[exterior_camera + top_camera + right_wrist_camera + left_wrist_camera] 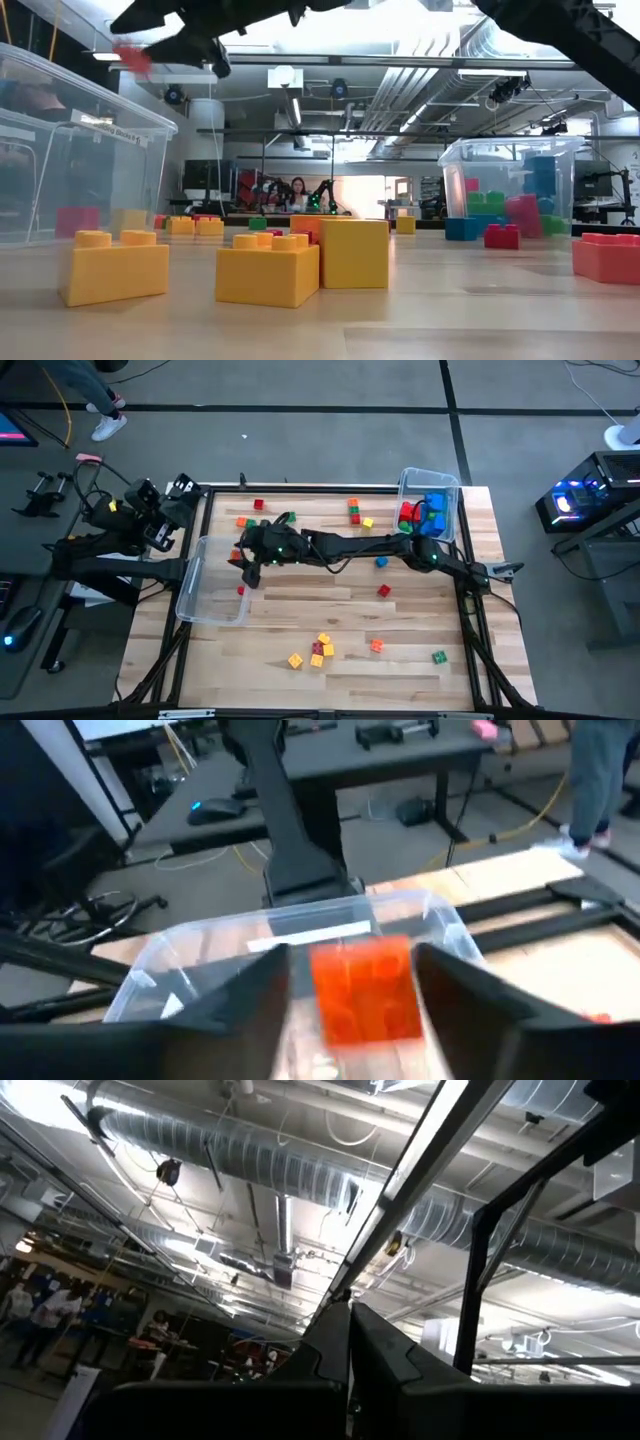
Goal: Sort blocks by size
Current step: Put the small orange game piece into the left transparent bin, then put the small yellow game piece into the left transparent bin
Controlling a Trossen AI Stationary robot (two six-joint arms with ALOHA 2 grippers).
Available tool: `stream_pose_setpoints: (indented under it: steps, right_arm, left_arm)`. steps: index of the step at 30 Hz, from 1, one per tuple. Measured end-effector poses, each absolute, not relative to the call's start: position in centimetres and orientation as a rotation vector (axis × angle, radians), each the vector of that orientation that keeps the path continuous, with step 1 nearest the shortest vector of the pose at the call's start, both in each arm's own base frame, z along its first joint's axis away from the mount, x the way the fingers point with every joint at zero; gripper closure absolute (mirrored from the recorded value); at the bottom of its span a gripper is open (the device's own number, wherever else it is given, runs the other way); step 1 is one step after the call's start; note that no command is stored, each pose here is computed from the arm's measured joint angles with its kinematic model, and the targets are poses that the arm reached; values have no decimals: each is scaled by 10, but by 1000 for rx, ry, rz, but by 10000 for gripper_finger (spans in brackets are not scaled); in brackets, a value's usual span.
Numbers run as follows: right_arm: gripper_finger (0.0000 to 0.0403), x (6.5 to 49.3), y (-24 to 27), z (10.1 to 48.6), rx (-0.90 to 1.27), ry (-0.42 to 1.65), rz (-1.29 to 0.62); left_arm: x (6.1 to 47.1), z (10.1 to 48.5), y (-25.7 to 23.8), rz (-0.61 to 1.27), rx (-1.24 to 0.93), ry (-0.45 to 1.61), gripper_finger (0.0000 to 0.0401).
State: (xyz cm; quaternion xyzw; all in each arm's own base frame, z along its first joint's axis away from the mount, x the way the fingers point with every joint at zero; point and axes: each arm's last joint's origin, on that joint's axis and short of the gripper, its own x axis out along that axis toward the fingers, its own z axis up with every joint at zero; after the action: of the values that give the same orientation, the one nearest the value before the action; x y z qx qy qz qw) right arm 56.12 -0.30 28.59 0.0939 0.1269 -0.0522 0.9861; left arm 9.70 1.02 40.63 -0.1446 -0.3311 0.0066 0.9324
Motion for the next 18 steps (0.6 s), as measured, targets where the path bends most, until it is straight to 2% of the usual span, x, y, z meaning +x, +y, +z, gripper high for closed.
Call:
stream_pose_setpoints:
  steps: [4, 7, 10, 13, 18]
  right_arm:
    - [80, 555, -15, 295, 205, 330, -96]
    - [49, 547, -22, 301, 215, 369, -74]
    - [44, 533, -22, 309, 185, 482, -52]
    - [47, 508, -19, 315, 98, 688, -30]
    - [61, 468, -13, 293, 62, 1067, 7]
  left_arm:
    - [97, 406, 10, 15, -294, -673, 401]
    - [99, 404, 10, 29, -270, -641, 401]
    - [103, 399, 11, 38, -278, -588, 401]
    - [109, 393, 11, 45, -297, -518, 401]
    - [125, 384, 13, 62, -313, -412, 401]
